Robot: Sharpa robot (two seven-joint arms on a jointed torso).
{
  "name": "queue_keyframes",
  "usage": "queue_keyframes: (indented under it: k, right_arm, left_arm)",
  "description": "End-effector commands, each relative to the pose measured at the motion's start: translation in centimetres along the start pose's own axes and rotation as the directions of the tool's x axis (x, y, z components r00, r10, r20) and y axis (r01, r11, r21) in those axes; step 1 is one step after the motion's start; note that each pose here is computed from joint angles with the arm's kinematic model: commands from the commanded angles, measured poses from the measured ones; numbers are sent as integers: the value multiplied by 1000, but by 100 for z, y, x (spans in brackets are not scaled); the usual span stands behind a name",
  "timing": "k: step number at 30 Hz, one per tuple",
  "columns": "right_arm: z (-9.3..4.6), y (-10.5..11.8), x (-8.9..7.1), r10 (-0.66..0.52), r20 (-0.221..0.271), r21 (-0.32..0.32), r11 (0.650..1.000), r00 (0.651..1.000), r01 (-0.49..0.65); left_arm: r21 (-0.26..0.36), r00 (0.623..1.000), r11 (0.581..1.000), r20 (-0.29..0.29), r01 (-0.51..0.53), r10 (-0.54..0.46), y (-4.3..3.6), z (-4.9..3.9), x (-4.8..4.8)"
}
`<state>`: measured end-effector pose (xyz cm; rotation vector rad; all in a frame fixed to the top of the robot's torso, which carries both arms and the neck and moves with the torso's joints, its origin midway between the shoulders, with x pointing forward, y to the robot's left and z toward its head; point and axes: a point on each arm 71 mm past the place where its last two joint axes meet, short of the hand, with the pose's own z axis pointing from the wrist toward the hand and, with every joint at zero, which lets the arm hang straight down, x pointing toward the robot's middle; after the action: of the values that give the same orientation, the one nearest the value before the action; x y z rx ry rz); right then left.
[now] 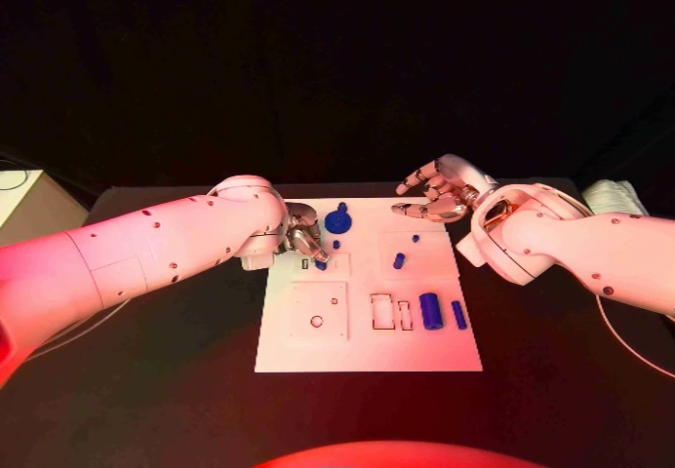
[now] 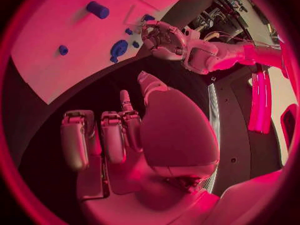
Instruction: Assemble the parts on the task board
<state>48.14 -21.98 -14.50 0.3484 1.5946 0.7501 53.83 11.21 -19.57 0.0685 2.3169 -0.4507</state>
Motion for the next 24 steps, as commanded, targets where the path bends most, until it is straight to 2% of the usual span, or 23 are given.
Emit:
queue_keyframes:
  k: [1,8,24]
  right_arm:
    - [-1,8,10,-3,-10,-6,1000,1000,3]
    - [0,10,11,-3,-10,-8,1000,1000,3]
    - [-5,5,6,-3,-8,-7,1000,1000,3]
  left_arm:
    - [6,999,999,-1,-37,37,-8,10,8]
    - [3,999,999,20,-35,35,1,11,-1]
    - [20,1000,1000,27,8,-9,5,-21,12]
